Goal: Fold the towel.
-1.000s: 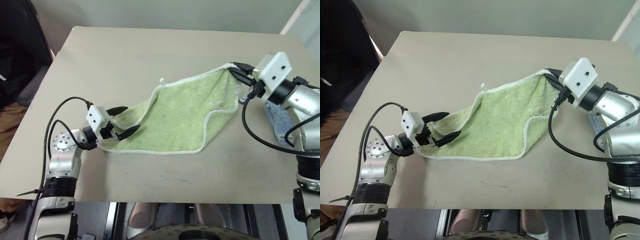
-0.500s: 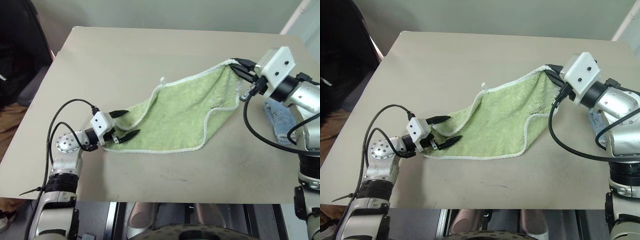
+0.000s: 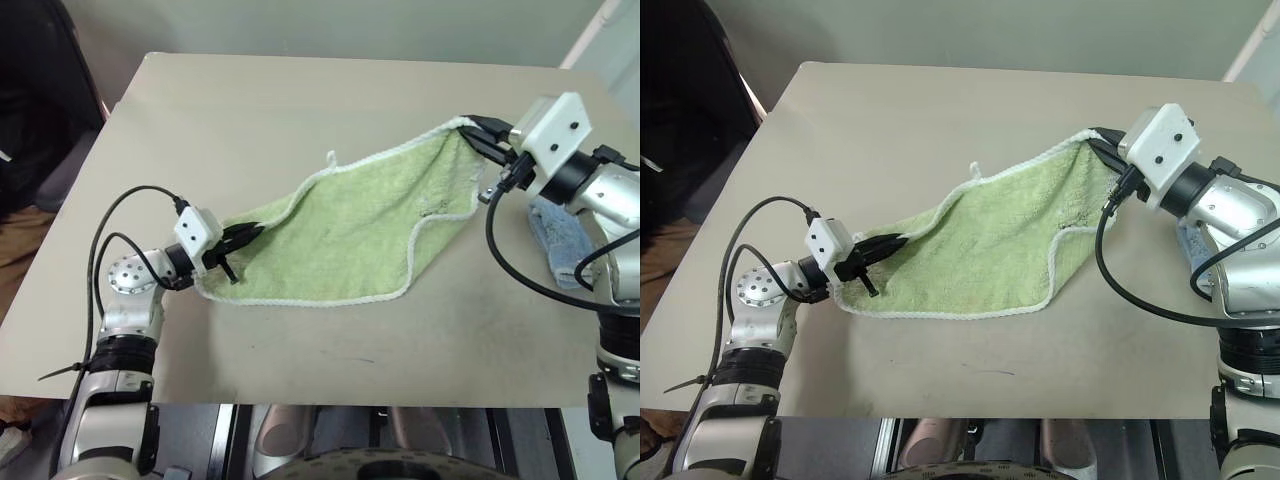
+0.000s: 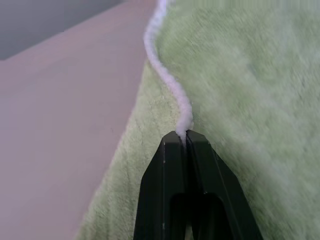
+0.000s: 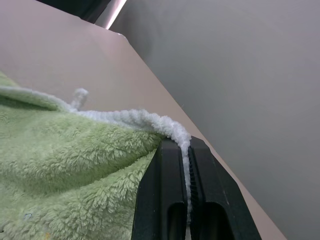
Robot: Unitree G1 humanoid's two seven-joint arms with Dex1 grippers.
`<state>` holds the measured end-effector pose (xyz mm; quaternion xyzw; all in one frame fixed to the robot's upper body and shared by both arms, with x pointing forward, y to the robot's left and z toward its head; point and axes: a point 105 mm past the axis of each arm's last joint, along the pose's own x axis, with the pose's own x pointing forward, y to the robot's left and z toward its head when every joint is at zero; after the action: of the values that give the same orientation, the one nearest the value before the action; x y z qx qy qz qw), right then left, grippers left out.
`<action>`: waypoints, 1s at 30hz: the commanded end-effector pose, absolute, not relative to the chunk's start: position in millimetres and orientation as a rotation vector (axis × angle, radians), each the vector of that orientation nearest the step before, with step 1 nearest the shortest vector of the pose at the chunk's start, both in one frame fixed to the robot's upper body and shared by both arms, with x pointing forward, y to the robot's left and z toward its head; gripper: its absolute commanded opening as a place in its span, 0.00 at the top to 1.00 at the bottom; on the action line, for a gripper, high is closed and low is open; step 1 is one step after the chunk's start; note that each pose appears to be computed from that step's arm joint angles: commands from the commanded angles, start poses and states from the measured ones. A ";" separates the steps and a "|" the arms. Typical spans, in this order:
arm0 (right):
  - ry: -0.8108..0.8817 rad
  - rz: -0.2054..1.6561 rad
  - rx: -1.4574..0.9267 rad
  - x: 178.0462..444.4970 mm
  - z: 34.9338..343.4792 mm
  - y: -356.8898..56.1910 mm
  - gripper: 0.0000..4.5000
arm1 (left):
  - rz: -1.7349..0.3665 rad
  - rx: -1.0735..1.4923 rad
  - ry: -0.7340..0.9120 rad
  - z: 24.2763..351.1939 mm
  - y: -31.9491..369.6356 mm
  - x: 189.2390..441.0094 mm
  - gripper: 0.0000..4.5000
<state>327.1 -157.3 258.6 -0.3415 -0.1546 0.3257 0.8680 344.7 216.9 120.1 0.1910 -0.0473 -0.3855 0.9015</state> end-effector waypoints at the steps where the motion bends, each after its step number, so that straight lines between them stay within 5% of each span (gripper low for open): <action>1: -0.389 0.607 -0.739 322.2 280.1 -169.4 1.00 | -0.663 0.381 -0.183 147.7 229.9 360.6 0.99; 14: -0.418 0.353 -0.739 350.1 293.8 -212.2 1.00 | 0.016 0.246 -0.446 226.8 264.0 431.7 0.99; 21: -0.405 0.292 -0.709 385.0 290.1 -226.7 1.00 | 0.033 0.127 -0.457 259.9 234.4 458.9 0.99; 30: -0.415 0.124 -0.737 433.3 327.2 -257.0 1.00 | -0.018 0.208 -0.450 318.5 219.9 468.9 0.99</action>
<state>436.5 -242.8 311.1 -0.3566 -0.1813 0.0933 0.9117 472.8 203.7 301.6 0.0961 -0.2110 -0.0287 0.9723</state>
